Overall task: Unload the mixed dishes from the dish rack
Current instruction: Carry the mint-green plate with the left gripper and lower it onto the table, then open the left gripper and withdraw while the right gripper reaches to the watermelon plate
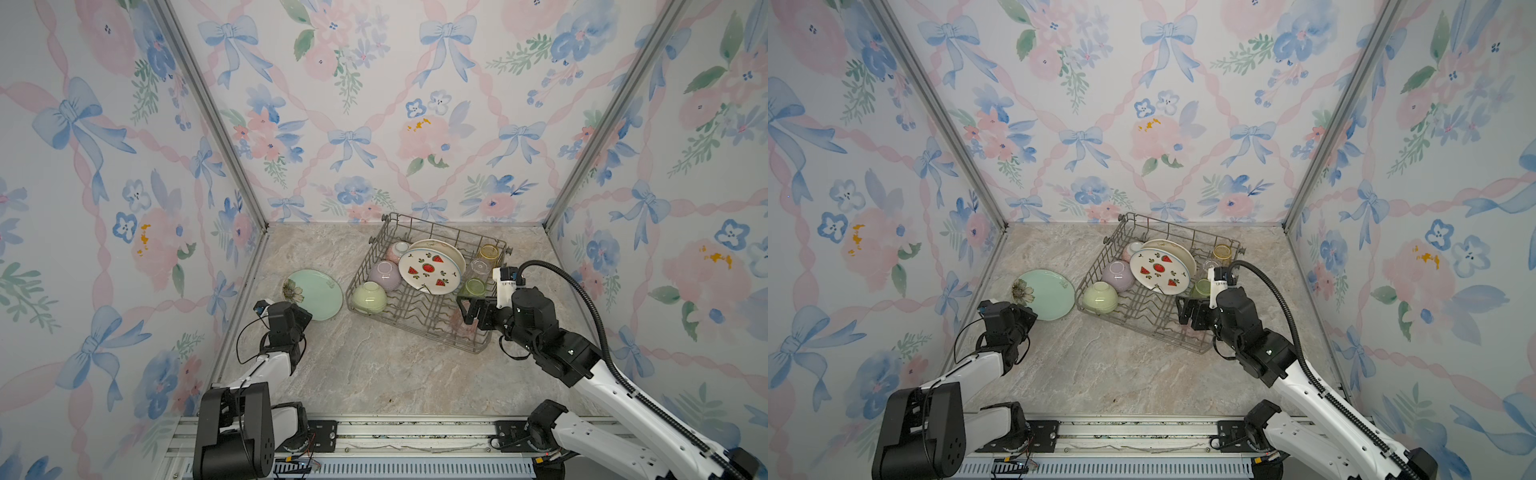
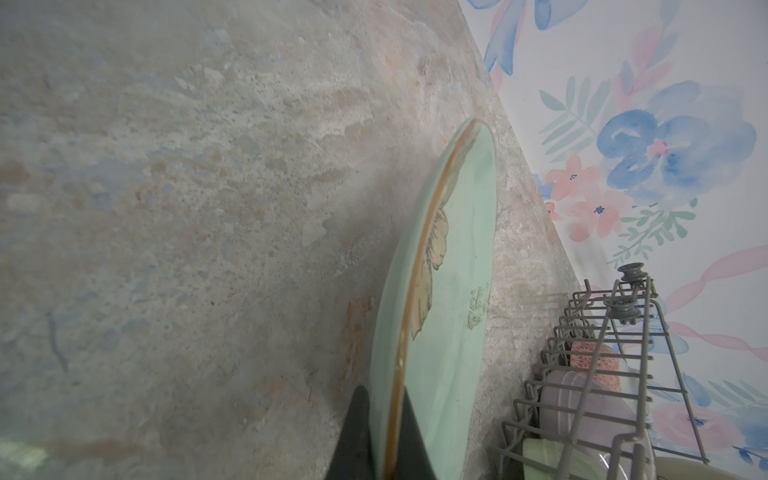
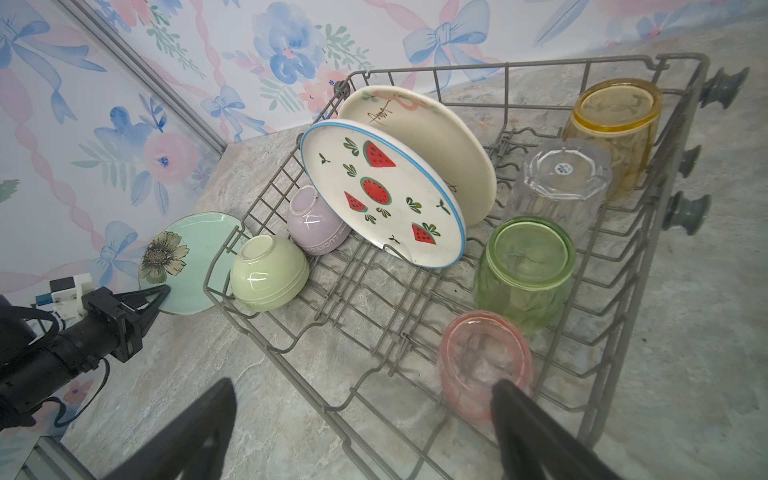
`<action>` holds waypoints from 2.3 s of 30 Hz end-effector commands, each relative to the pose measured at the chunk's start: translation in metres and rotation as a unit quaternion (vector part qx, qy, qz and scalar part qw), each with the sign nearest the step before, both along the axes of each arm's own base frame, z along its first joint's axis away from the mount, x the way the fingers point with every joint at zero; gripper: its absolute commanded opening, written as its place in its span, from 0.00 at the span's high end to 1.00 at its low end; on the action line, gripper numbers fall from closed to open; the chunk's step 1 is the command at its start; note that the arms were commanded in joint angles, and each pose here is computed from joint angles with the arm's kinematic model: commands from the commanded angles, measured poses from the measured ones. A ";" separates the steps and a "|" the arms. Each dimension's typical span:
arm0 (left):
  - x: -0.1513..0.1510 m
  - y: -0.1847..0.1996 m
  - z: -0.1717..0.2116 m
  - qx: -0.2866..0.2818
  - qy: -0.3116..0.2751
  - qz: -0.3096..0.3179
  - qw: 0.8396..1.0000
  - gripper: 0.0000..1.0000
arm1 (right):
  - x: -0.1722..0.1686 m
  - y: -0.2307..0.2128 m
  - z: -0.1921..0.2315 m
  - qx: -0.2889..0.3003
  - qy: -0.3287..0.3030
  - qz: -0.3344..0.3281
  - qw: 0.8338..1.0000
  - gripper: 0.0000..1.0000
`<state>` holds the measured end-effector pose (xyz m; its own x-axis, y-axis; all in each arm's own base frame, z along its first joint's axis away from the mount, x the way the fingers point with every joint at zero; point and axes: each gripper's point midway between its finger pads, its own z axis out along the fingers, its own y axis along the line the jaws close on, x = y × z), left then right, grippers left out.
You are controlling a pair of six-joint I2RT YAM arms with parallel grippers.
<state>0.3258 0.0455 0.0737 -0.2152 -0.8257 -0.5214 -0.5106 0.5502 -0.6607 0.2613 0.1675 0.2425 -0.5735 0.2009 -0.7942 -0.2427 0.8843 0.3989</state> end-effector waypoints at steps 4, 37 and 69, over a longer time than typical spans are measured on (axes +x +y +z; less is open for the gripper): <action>-0.001 0.007 0.007 0.005 -0.027 0.011 1.000 0.76 | 0.001 -0.002 -0.011 -0.019 0.016 -0.008 1.000 0.03; -0.031 -0.029 0.021 0.071 0.010 -0.104 0.992 0.02 | 0.079 0.013 -0.018 -0.179 0.038 0.067 0.981 0.12; -0.056 -0.144 0.099 0.088 -0.085 -0.307 0.944 0.02 | 0.151 0.017 -0.052 -0.222 0.088 0.129 0.962 0.53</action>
